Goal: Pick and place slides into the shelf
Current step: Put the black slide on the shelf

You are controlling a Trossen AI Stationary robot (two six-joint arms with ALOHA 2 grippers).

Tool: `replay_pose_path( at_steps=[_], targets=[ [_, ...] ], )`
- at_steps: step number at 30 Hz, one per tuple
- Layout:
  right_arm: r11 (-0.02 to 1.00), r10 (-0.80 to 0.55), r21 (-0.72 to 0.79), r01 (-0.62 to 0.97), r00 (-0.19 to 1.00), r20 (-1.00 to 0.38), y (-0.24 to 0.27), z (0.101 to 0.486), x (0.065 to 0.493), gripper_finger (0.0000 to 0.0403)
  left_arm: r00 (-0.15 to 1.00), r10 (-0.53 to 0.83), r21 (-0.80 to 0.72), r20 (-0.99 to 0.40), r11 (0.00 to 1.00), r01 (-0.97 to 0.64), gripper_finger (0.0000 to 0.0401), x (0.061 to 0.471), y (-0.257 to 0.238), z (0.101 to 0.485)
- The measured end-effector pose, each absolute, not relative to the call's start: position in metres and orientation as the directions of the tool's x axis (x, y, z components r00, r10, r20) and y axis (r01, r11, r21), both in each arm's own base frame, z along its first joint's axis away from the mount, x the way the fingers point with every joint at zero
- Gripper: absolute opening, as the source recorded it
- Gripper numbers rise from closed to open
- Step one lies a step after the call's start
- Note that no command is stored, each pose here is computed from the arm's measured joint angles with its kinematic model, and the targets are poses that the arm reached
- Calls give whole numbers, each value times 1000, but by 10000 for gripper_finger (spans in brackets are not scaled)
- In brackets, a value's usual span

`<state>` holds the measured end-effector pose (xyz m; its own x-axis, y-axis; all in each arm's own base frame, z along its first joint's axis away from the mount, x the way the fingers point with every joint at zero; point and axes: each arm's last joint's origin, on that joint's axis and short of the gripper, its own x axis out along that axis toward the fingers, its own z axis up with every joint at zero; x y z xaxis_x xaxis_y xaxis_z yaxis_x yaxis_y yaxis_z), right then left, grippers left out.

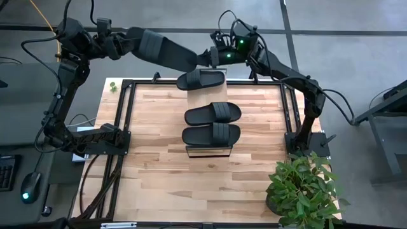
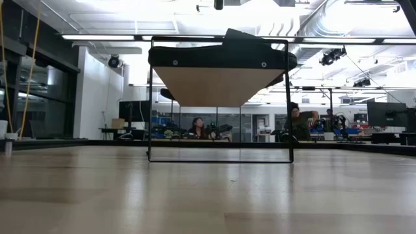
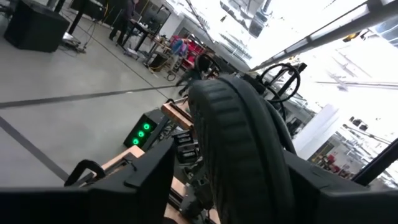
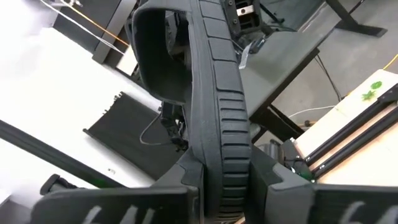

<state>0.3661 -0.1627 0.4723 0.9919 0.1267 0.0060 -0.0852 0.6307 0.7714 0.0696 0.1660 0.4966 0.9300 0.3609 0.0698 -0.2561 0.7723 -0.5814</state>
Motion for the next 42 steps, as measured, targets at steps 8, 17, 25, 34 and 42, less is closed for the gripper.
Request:
replay_pose_path(
  at_steps=[8,17,25,34,42],
  targets=[
    [594,101,802,-65,995,6,-180,473,357,40,931,361,-571,44,774,-273,249,71,170,492],
    [526,194,848,-63,980,-48,-196,468,343,39,928,374,-544,2,779,-312,260,67,172,486],
    [502,190,863,65,965,-183,-215,459,311,39,915,403,-531,29,781,-328,262,36,177,491],
    [473,260,871,135,923,-284,-221,446,289,39,919,391,-532,45,788,-309,262,15,175,497],
    [474,294,865,165,896,-332,-217,439,286,39,909,413,-537,48,779,-325,262,15,175,497]
  ],
)
